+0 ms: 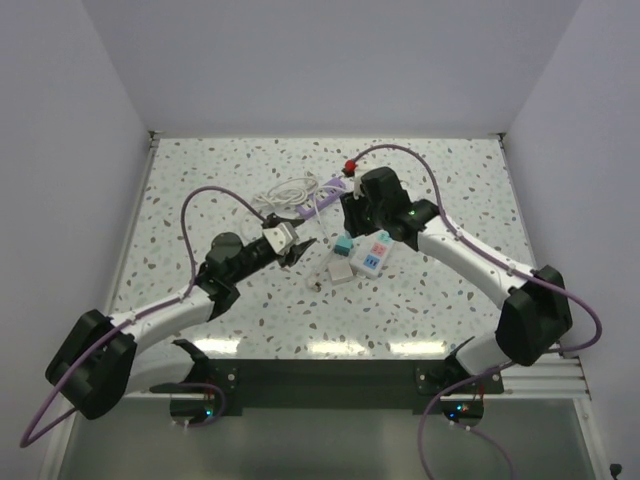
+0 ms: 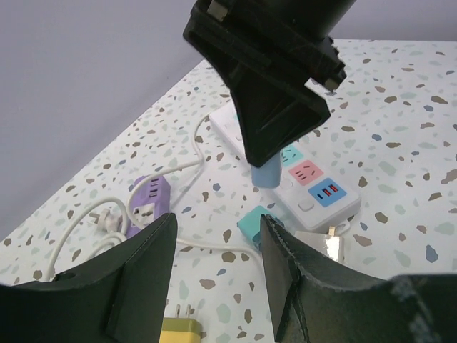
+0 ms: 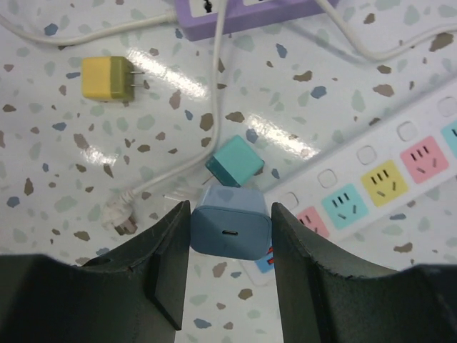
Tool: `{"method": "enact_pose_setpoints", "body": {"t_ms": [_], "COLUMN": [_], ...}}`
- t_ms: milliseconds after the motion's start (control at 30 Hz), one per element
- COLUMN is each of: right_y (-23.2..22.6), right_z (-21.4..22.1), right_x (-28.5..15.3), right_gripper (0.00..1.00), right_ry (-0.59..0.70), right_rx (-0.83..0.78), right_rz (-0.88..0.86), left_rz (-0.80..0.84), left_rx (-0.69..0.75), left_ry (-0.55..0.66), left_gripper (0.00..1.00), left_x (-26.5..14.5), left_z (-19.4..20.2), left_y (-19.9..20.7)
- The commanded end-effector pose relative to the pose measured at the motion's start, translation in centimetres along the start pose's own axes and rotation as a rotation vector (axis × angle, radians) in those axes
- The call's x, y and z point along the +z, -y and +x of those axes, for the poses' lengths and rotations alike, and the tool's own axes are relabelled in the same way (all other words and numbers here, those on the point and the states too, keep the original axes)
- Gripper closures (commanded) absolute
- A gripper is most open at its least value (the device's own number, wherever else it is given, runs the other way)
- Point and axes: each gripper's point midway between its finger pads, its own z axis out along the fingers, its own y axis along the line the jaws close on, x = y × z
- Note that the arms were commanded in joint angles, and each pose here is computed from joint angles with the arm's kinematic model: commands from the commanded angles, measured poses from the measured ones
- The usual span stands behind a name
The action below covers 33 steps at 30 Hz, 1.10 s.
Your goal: Insert the plug
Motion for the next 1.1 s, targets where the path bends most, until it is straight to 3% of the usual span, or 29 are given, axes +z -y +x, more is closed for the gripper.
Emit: {"method": "enact_pose_setpoints", "body": {"t_ms": [0, 167, 500, 1067], "right_y": [3.0, 4.8, 4.6, 5.6], "right_z": [-0.4, 1.0, 1.8, 4.7], "right_x": [-2.4, -2.5, -1.6, 0.7], "right_gripper": [1.0, 1.0, 1.0, 1.0], "right_ry": [0.031, 0.003, 0.024, 0.035], "right_rx": [-0.007, -0.052, -0.303, -0.445], "right_rz": [0.115, 0.134, -0.038, -0.131], "left_rz": [0.02, 0.036, 0.078, 0.092], "left_rx": [0.03, 0.033, 0.028, 0.032], "left_ry": [0.036, 0.034, 0.012, -0.009], "left_gripper": [0.44, 0.44, 0.44, 0.44], "left_x": [0.9, 1.0, 1.3, 1.6], "left_z": [-1.6, -1.7, -1.2, -0.7], "left_y": [-0.3, -0.1, 0.6, 0.6]}}
